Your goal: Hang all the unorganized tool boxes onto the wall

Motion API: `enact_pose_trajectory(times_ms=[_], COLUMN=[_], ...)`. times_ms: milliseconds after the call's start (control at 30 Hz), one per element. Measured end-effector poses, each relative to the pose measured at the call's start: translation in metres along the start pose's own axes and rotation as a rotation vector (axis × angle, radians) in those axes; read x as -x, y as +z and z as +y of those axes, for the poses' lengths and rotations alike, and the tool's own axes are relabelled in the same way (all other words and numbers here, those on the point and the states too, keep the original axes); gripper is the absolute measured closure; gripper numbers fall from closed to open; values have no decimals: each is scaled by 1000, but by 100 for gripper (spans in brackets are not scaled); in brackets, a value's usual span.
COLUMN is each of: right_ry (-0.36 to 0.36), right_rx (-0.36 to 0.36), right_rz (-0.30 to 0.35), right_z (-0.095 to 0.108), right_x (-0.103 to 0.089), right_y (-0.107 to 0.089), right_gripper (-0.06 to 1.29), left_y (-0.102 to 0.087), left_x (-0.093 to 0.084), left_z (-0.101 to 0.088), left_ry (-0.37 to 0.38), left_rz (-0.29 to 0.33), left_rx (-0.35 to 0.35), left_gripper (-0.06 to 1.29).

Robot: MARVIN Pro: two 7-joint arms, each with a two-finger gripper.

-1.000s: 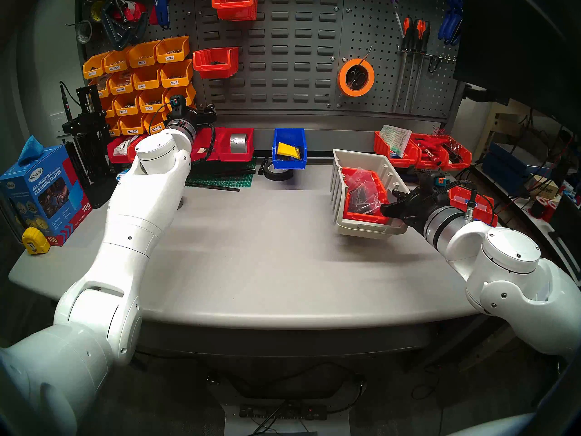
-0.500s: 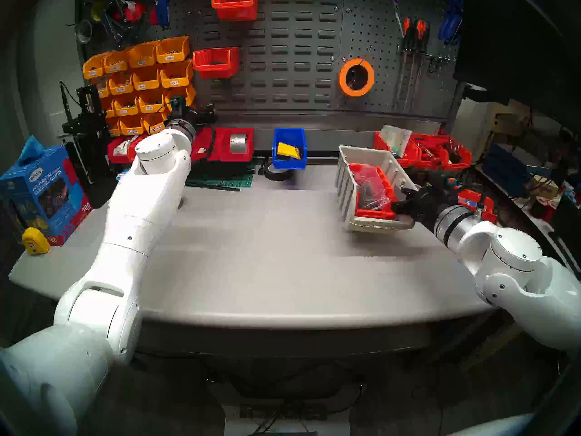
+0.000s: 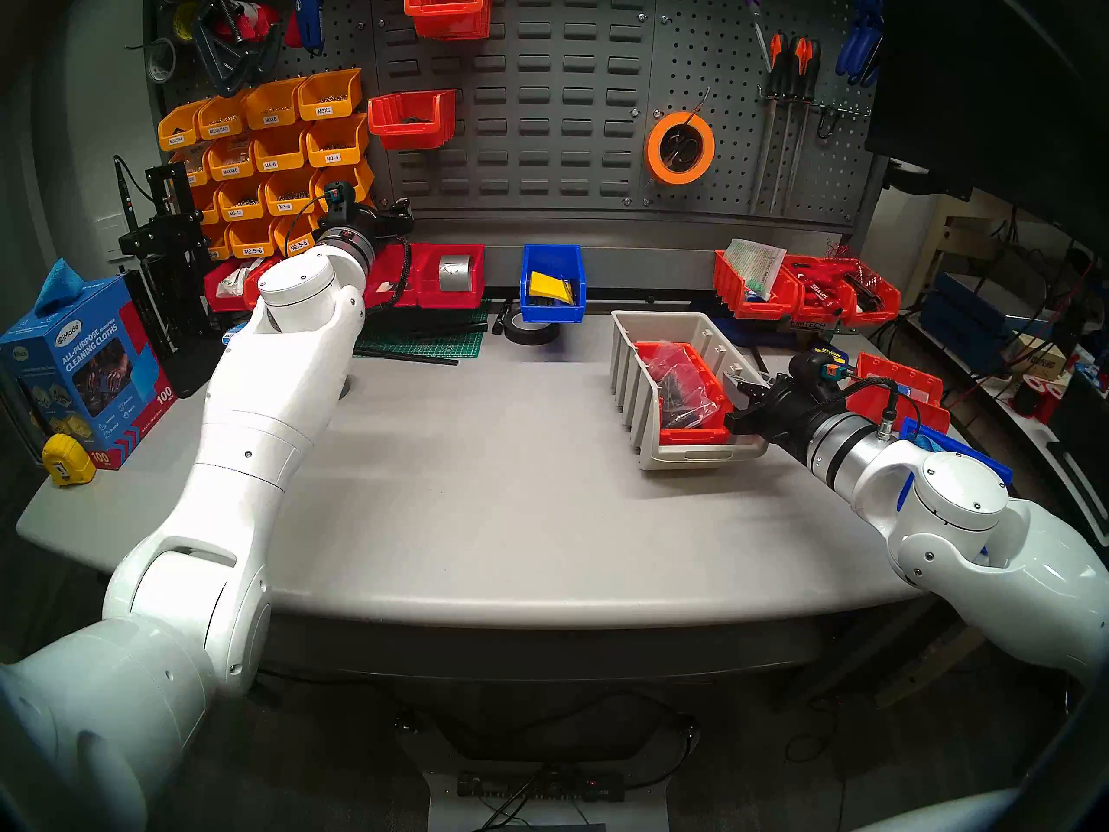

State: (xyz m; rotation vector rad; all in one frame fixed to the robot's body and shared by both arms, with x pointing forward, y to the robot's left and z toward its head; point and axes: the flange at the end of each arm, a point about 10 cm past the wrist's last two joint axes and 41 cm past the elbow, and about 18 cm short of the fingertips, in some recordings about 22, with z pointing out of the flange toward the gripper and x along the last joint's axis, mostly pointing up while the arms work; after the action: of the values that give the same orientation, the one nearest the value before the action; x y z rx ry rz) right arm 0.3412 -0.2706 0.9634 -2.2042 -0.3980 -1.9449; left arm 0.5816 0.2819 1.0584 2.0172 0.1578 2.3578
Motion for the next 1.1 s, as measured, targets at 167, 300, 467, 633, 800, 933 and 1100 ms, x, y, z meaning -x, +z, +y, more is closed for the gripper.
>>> enact_pose_trajectory(times_ms=[167,300,467,633,800,933,1100], right_ry=[0,2,10,22,35,47,61], right_rx=[3,14,33,57,74,86,102], right_rz=[30,52,75,95,126,158,193], right_z=[1,3,6,8,7,5,2], right_x=[-4,-6,-6,-4,-8,-13,-16], right_y=[5,10,16,23,29,35,44], right_gripper=[96,96,96,96,96,96,96], left_y=[0,0,0,0,0,0,0], left_x=[0,0,0,0,0,0,0], left_z=[0,0,0,0,0,0,0], left_ry=[0,0,0,0,0,0,0], left_rz=[0,0,0,0,-1,-1,-1], left_rx=[0,0,0,0,0,0,0], left_gripper=[5,5,5,5,5,5,5])
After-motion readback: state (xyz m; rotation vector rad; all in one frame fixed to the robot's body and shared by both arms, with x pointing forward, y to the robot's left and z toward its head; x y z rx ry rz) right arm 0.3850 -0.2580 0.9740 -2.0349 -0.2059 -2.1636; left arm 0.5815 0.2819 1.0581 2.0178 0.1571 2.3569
